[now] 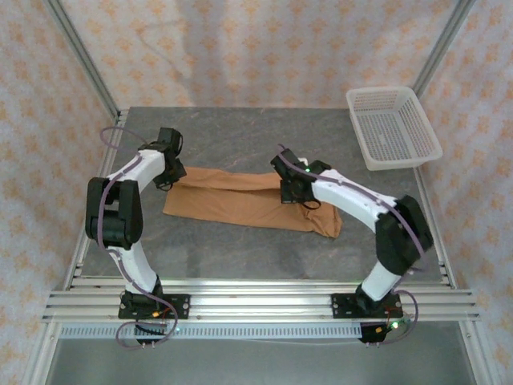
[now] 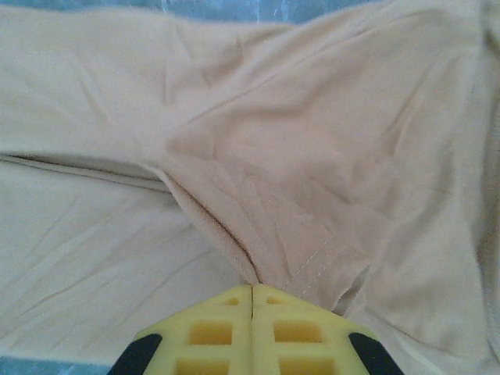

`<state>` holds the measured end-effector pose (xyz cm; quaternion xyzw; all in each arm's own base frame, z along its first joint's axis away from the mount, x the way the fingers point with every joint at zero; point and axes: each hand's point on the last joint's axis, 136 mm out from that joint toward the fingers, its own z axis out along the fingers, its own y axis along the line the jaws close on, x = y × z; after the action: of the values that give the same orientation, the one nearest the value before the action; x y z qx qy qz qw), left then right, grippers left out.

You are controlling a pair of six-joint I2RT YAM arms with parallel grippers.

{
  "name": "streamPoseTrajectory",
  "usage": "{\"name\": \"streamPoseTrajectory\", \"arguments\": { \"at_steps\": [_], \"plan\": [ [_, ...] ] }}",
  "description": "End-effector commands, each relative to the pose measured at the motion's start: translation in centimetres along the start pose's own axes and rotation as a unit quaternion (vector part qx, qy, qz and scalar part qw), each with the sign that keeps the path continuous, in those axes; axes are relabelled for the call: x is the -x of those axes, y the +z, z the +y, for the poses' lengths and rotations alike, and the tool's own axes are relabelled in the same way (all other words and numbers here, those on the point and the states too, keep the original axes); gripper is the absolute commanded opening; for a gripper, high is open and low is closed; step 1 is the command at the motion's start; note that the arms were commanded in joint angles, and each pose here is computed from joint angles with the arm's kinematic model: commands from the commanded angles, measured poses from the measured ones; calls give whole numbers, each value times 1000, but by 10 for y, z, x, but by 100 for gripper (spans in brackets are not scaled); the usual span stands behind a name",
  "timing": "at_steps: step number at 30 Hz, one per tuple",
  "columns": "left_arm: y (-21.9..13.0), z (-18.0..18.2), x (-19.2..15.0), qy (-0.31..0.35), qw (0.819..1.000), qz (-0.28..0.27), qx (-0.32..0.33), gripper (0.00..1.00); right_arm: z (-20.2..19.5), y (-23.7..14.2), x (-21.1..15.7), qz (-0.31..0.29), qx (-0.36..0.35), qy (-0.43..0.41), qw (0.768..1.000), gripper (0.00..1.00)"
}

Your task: Fold the inside-out t-shirt

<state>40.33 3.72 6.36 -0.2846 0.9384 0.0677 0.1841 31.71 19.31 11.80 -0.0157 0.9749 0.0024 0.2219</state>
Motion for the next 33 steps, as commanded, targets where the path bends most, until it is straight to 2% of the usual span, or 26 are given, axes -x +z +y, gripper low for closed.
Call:
{"name": "streamPoseTrajectory", "arguments": {
  "at_steps": [1,5,11,12,13,14,16,19,20,23,25,27,29,33],
  "plan": [
    [-1,12,4,12,999,3,31,0,-11,-14,-8,-4,-3,12,1000,0],
    [4,11,4,13,999,9,34,0,-8,-16,-16,8,15,14,1000,0],
    [10,8,-3,14,999,20,26,0,0,3,-35,39,36,15,998,0],
    [10,7,-5,14,999,22,22,0,2,7,-38,44,41,16,998,2],
    [11,6,-7,14,999,25,17,0,5,11,-42,52,46,17,997,11],
    [11,5,-9,14,999,28,12,3,7,14,-45,60,50,19,997,25],
    [7,8,-11,11,1000,26,13,21,8,16,-47,68,49,25,996,44],
    [-20,22,6,6,998,-23,55,50,-3,7,-32,45,24,45,998,51],
    [-36,24,14,10,996,-50,69,56,-7,3,-24,36,23,58,997,53],
    [-78,1,29,24,993,-106,51,58,-14,6,-2,23,43,113,992,58],
    [-86,-41,21,28,994,-102,-27,57,-14,18,8,36,69,153,985,58],
    [-79,-86,6,13,991,-69,-118,56,-10,33,17,48,89,181,978,58],
    [-59,-113,-8,-8,986,-24,-165,53,-10,51,22,55,92,200,974,58],
    [-23,-117,-18,-25,988,6,-152,52,-21,81,24,69,80,225,969,57]
  ]
}}
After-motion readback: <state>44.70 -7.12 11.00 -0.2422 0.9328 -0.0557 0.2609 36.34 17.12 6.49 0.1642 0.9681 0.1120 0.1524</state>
